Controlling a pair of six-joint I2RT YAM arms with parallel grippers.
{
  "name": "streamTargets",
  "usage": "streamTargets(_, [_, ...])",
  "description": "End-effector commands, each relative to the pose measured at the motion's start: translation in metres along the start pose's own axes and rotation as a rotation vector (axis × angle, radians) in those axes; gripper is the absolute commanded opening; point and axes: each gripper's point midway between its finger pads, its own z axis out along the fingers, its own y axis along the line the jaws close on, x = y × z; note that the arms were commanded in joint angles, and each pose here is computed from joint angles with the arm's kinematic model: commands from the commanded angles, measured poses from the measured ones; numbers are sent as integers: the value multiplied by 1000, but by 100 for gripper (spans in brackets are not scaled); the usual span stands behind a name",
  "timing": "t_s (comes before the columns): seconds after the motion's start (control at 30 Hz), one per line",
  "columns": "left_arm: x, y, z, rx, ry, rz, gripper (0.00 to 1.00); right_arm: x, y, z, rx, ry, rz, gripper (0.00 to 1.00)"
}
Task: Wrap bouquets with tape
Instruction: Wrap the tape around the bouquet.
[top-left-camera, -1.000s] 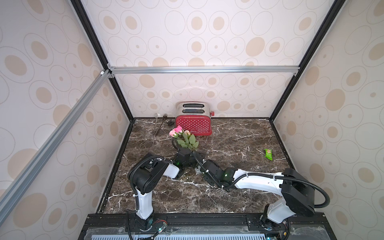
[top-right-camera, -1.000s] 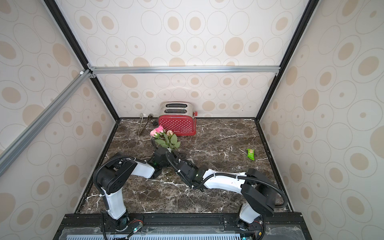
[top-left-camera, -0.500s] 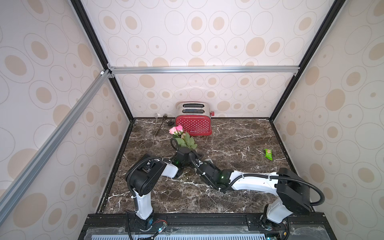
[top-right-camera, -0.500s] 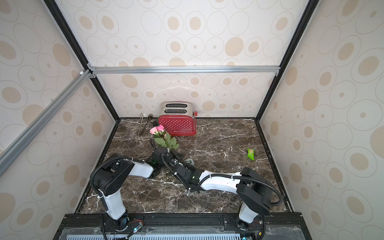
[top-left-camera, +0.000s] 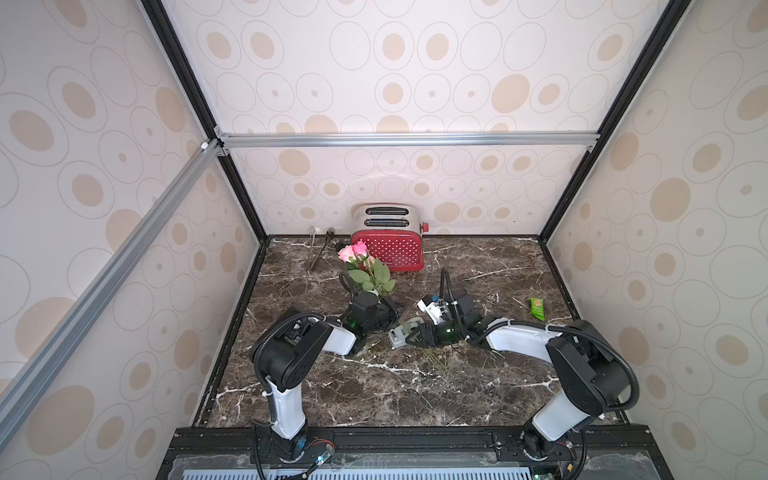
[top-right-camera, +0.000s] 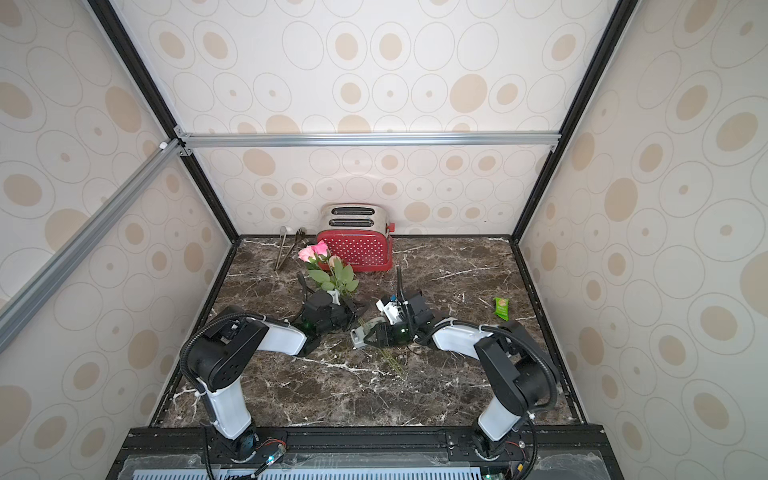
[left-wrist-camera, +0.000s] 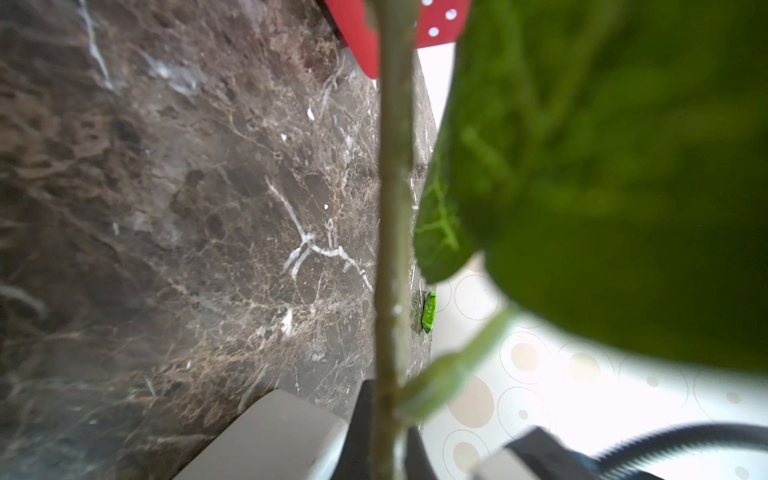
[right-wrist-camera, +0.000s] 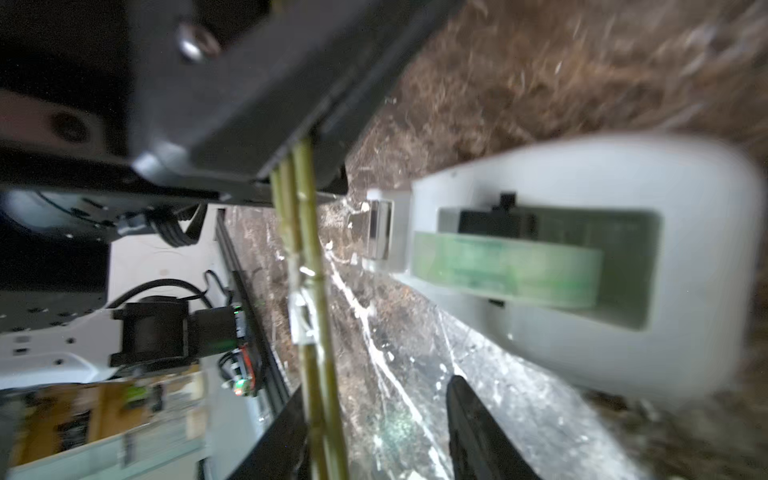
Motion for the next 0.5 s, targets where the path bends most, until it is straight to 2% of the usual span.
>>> streamTargets(0.0, [-11,-27,-5,94,-42,53,0,-7,32,-2,-161,20,-5,27])
streamTargets(0.07, [-11,-26,-4,93,-40,52,0,-8,30,-1,-150,19,-12,7])
streamTargets(0.1, [-11,-26,-4,95,-40,49,0,-9,29,-1,-139,14,-21,0])
streamTargets(0.23, [-11,-21,-3,74,-37,34,0,-8,19,-3,3,14,-100,0])
streamTargets(0.3, [-9,-16,-3,51,-31,11,18,-5,12,-4,193,18,-227,0])
streamTargets(0.4, [-8,-10,-4,26,-24,-19,34,-9,3,-11,422,-31,-385,0])
streamTargets(0.47, [-5,-5,-5,4,-14,-48,35,-14,-2,-18,561,-64,-466,0])
